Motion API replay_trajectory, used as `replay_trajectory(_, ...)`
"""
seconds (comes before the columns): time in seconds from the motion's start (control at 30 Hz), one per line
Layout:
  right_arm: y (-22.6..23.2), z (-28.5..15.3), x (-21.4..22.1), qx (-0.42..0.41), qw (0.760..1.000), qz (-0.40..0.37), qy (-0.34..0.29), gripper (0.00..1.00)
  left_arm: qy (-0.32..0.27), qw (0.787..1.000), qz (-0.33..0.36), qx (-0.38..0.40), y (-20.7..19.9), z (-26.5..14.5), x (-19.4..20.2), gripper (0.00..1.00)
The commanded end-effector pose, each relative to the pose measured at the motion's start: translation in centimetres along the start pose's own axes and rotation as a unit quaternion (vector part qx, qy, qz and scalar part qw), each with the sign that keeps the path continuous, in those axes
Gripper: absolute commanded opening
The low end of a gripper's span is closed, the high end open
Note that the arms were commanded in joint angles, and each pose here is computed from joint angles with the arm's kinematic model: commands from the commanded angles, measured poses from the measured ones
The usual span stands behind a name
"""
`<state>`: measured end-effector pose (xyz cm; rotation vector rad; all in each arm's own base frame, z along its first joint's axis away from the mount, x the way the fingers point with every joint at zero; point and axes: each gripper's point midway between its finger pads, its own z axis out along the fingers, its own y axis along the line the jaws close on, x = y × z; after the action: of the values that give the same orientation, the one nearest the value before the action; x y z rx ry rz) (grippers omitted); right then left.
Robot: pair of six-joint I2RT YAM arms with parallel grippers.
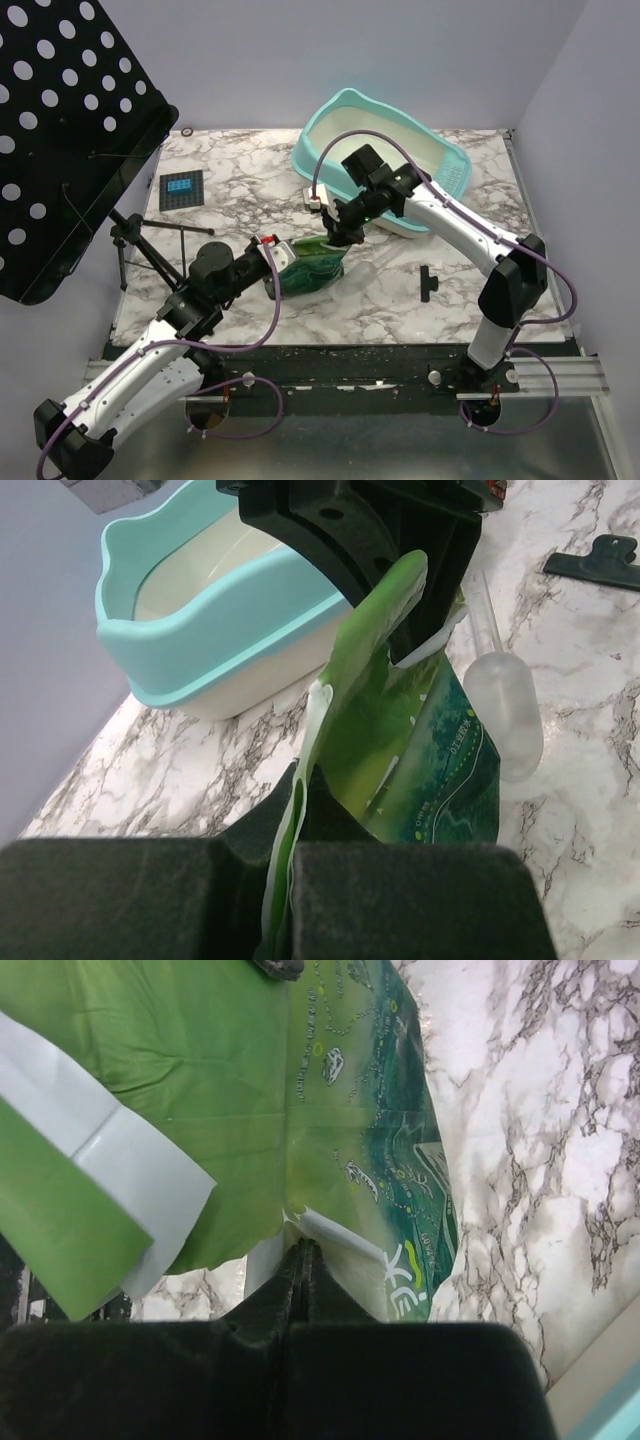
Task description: Fill the litter box with clean litter
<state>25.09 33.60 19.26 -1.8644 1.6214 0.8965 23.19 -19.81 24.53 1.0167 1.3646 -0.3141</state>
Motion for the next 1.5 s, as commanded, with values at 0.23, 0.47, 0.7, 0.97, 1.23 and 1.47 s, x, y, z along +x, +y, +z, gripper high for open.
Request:
replay_trajectory(0.23,4.5,2.4,0.8,-0.045,0.998,0.030,0.035,0.00,-0.081,0.994,0.013,-0.070,2.9,-1.2,-4.4,0.00)
replay_trajectory(0.47,-2.5,1.2,-1.3,0.175,0.984,0.024,-0.010,0.03,-0.097,0.993,0.018,-0.069,2.8,-1.7,-5.0,0.00)
replay_trajectory(0.7,-5.3,0.1,-2.4,0.253,0.967,0.019,-0.030,0.02,-0.114,0.991,0.022,-0.064,2.4,-2.3,-5.5,0.00)
replay_trajectory(0.97,-0.5,1.7,-0.8,0.119,0.993,0.008,0.003,0.02,-0.116,0.991,0.025,-0.065,2.4,-2.3,-5.5,0.00)
replay_trajectory(1.23,-1.6,4.1,-1.3,0.066,0.998,0.016,0.015,0.25,-0.129,0.989,0.029,-0.059,2.1,-2.6,-5.9,0.00)
replay_trajectory(1.47,-2.6,4.5,-0.7,0.057,0.998,0.022,0.019,0.66,-0.131,0.989,0.035,-0.056,2.0,-2.5,-5.8,0.00)
